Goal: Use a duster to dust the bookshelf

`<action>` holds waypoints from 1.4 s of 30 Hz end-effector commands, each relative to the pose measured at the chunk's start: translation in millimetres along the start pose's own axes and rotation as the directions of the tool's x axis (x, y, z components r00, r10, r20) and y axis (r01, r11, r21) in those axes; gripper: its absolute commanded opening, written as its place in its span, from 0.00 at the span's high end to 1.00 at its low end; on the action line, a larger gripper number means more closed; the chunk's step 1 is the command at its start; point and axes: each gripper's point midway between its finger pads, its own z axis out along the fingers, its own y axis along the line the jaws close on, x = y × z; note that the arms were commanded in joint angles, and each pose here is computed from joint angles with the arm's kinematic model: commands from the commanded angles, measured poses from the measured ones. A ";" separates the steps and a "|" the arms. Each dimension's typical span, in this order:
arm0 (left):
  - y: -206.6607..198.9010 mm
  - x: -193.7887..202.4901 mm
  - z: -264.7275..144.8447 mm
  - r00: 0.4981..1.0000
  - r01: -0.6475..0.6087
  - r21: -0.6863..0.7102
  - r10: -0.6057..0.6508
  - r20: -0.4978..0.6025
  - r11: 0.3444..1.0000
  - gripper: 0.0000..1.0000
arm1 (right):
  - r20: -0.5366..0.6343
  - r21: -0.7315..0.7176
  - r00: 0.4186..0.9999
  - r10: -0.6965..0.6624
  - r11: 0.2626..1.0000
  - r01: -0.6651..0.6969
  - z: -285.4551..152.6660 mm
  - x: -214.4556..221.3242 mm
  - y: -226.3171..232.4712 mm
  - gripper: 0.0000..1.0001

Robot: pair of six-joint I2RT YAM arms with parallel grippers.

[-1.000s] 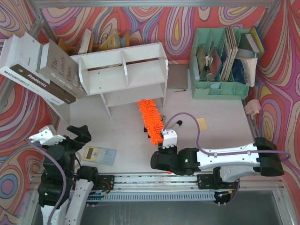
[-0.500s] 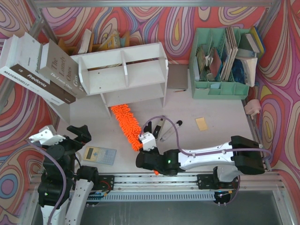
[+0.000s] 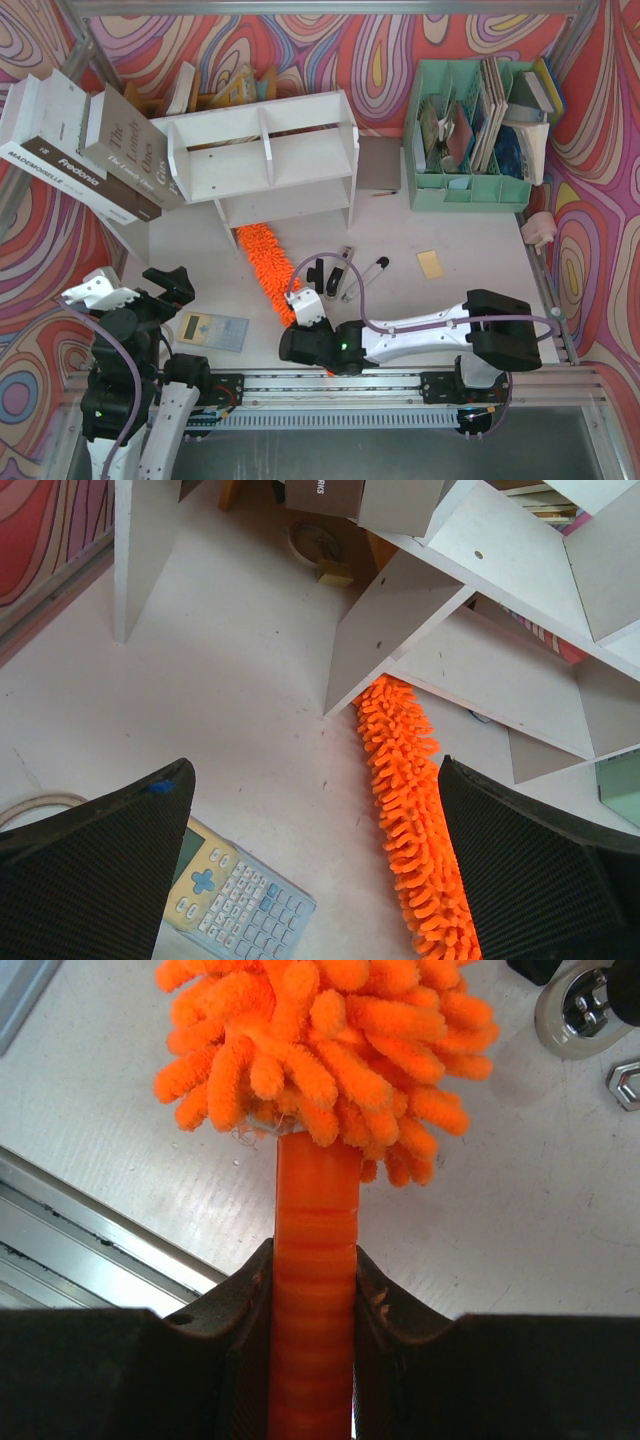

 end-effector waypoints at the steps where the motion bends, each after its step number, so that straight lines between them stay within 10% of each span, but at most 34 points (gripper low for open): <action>1: 0.6 0.1 0.3 1.000 0.009 0.004 -0.009 0.013 1.000 0.02 | 0.119 -0.119 0.993 -0.019 0.992 0.033 -27.8 -40.4 30.1 1.00; 18: -0.1 -0.1 0.1 1.000 0.011 0.007 -0.011 0.014 1.000 0.02 | 0.019 -0.075 0.997 -0.076 0.994 0.077 -40.2 11.2 5.6 1.00; 27: 0.2 0.2 0.3 1.000 0.010 0.005 -0.010 0.013 1.000 0.01 | 0.210 -0.063 0.970 -0.124 0.988 0.140 -90.4 -26.6 18.5 1.00; 42: 0.2 0.3 0.4 1.000 0.010 0.005 -0.010 0.012 1.000 0.01 | 0.061 -0.003 0.989 -0.132 0.991 0.132 -61.8 31.0 -0.9 1.00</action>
